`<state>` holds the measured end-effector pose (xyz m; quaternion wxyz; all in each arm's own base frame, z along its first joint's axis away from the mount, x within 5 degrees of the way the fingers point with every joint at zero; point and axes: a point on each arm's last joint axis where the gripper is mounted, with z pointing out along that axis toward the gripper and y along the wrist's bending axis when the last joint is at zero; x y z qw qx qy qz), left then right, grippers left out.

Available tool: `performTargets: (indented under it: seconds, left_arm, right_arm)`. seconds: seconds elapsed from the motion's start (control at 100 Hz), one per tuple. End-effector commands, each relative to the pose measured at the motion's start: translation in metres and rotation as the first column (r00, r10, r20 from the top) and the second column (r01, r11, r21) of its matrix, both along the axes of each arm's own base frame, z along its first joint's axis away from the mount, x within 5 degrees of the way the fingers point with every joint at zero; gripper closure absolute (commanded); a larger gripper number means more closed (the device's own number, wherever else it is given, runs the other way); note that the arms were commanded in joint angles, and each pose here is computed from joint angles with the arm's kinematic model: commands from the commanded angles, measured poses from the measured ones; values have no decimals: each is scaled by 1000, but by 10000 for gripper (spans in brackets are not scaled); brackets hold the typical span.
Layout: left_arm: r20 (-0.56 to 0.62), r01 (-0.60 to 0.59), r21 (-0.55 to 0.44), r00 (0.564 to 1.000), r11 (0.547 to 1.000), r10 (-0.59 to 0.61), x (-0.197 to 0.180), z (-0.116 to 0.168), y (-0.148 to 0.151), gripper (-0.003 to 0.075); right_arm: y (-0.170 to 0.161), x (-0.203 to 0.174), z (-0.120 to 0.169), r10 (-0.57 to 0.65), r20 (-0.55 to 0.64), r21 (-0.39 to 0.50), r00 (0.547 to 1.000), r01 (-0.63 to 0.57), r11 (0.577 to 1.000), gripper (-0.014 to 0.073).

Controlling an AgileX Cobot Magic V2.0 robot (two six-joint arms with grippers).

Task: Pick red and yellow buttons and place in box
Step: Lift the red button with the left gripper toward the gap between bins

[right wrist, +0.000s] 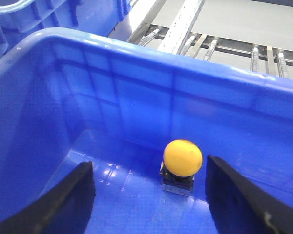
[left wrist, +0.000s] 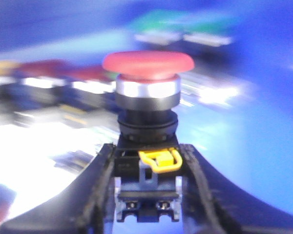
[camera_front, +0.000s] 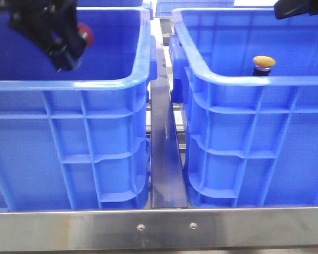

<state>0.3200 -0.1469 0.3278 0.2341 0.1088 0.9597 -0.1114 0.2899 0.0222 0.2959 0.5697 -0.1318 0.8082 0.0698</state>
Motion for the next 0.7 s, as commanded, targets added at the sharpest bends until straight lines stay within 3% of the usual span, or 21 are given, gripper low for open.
performTargets:
  seconds: [0.0,0.22,0.37,0.53,0.63,0.69]
  left_arm:
    - [150,39,-83,988,996,-26,-25,37,-4,733]
    - [253,231,-91,946,969,-202,-69,58,-20,733]
    - [279,473,-155,863,868,-420,-91,65,-40,733]
    - [296,628,-212,771,749,-563,-102,67,-51,733]
    - [272,640,-215,765,738,-584,-101,62,-53,732]
    - [249,642,-215,765,736,-595,-99,58,-55,732]
  right_arm:
    - [3,-4,19,26,68,33,997,-28,999,88]
    - [3,-4,19,32,69,35,997,-34,999,88]
    - [4,-4,20,39,71,39,997,-42,998,88]
    - [4,-4,20,41,71,39,997,-44,998,88]
    - [6,-5,21,51,77,69,996,-56,996,88]
    - [9,-5,23,62,77,138,995,-72,988,88]
